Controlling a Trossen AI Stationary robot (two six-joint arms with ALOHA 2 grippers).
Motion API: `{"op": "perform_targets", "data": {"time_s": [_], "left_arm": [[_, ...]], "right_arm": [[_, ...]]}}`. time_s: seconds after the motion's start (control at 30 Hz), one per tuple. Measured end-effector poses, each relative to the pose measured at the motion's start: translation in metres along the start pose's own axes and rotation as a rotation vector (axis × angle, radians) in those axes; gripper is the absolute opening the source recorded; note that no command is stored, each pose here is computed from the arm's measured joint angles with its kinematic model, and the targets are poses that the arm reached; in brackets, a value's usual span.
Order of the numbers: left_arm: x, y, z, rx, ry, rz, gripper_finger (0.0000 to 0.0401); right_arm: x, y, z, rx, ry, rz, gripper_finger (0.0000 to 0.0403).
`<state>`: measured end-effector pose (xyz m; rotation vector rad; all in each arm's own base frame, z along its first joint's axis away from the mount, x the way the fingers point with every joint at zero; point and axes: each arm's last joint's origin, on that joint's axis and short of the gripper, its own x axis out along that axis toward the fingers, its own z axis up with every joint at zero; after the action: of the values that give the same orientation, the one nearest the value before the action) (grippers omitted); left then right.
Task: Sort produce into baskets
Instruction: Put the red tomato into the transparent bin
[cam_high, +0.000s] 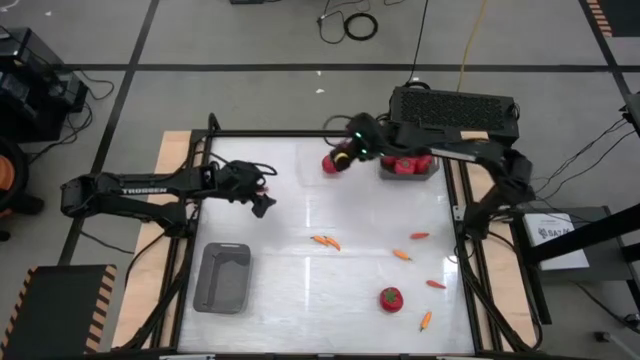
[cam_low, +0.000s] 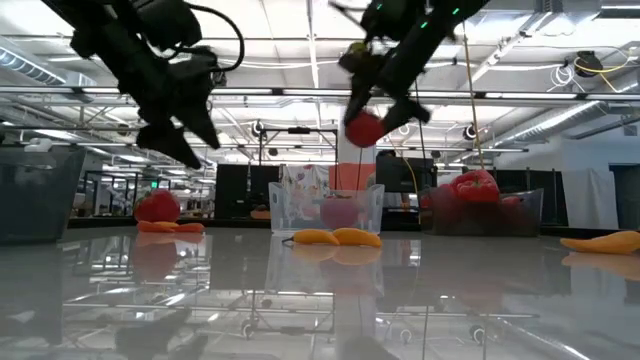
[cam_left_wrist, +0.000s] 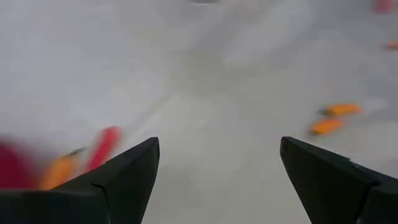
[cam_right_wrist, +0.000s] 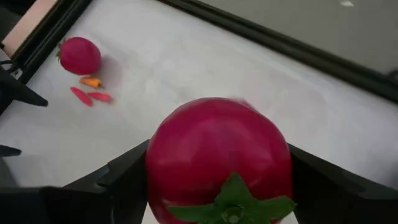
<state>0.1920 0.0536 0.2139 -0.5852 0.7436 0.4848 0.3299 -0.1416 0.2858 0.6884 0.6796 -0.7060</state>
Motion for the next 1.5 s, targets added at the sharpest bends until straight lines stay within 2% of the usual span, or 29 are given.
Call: {"op": "perform_targets", "data": {"time_s": [0.17, 0.27, 0.4, 0.5, 0.7, 0.87, 1.1, 1.27, 1.5], "left_arm": [[-0.023, 0.000, 0.019, -0.041, 0.005, 0.178, 0.0340], [-0.042, 0.000, 0.037, -0.069, -0.049, 0.285, 0.0340], [-0.063, 0.013, 0.055, -0.241, -0.067, 0.405, 0.0340], [-0.073, 0.025, 0.061, -0.343, -0.049, 0.437, 0.0340], [-0.074, 0.033, 0.061, -0.439, -0.013, 0.409, 0.0340], [-0.073, 0.033, 0.061, -0.434, -0.009, 0.412, 0.0340], [-0.067, 0.035, 0.062, -0.322, 0.029, 0.442, 0.0340], [-0.060, 0.035, 0.063, -0.250, 0.087, 0.423, 0.0340], [-0.037, 0.047, 0.067, -0.225, 0.222, 0.384, 0.0340]], "right_arm": [[0.040, 0.001, 0.023, -0.107, 0.001, 0.019, 0.0299], [0.061, 0.006, 0.032, -0.212, 0.002, 0.015, 0.0299], [0.082, 0.016, 0.045, -0.327, -0.006, 0.019, 0.0299], [0.096, 0.021, 0.049, -0.377, 0.002, 0.023, 0.0299], [0.119, 0.025, 0.048, -0.476, 0.046, 0.084, 0.0300], [0.130, 0.022, 0.043, -0.511, 0.088, 0.073, 0.0323], [0.130, 0.021, 0.041, -0.492, 0.103, 0.064, 0.0367], [0.127, 0.019, 0.045, -0.423, 0.108, 0.051, 0.0372], [0.097, 0.024, 0.048, -0.405, 0.285, -0.012, 0.0372]]}}
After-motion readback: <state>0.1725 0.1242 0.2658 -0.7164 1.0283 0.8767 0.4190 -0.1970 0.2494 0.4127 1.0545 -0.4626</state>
